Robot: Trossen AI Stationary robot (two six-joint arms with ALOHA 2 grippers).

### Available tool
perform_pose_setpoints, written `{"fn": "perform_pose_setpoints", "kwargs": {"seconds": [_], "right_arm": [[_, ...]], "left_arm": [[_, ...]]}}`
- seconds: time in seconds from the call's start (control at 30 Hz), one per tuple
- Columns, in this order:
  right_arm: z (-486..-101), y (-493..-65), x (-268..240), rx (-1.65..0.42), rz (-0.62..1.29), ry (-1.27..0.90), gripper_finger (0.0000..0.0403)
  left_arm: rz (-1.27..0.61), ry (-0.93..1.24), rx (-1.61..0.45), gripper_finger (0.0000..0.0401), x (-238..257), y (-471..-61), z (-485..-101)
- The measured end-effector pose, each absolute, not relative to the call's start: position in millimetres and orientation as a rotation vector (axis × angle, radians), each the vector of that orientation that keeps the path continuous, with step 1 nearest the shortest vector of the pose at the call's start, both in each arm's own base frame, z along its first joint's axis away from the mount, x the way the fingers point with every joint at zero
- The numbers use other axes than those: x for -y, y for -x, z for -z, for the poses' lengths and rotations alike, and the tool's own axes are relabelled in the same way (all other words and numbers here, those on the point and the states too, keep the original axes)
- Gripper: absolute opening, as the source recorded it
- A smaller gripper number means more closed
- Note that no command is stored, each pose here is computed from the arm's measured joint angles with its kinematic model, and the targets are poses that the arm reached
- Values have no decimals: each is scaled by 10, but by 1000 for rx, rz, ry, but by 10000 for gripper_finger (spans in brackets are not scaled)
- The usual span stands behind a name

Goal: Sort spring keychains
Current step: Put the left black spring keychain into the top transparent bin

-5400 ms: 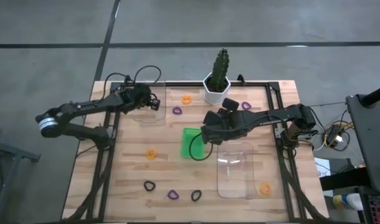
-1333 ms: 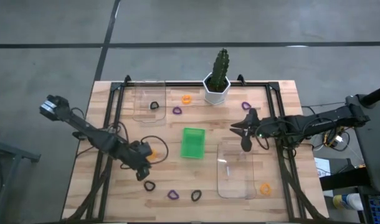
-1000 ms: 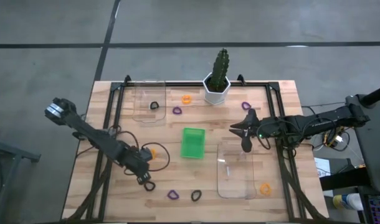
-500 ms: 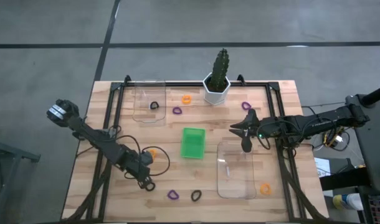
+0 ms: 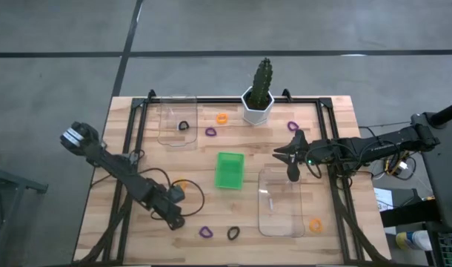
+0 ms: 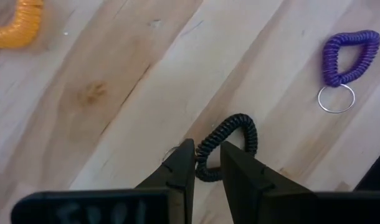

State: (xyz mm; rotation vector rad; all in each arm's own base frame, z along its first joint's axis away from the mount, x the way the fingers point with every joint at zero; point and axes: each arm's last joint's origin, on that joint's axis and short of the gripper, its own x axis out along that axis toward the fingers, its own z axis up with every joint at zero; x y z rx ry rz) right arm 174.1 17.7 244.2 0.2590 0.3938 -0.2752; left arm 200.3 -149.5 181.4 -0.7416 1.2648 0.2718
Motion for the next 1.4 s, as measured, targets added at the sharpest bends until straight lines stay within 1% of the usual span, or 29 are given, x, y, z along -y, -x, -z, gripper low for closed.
{"fn": "perform_pose_setpoints", "kwargs": {"seconds": [0.2, 0.47, 0.83, 1.03, 1.4], "right_arm": [[-2441, -1741, -177, -394, 275, -258, 86], [-2440, -1740, -177, -398, 270, -234, 86], [-2437, -1738, -176, -403, 268, -218, 86], [-2437, -1738, -176, -402, 268, -217, 86], [-2437, -1738, -176, -403, 267, -213, 86]], "left_arm": [[-273, 743, -1265, 69, 1540, -2064, -1838], [-346, 737, -1339, 69, 1556, -2071, -1757], [-411, 641, -1417, 69, 1631, -2170, -1695], [-407, 651, -1431, 69, 1637, -2169, -1687], [-361, 671, -1381, 69, 1690, -2249, -1846]]}}
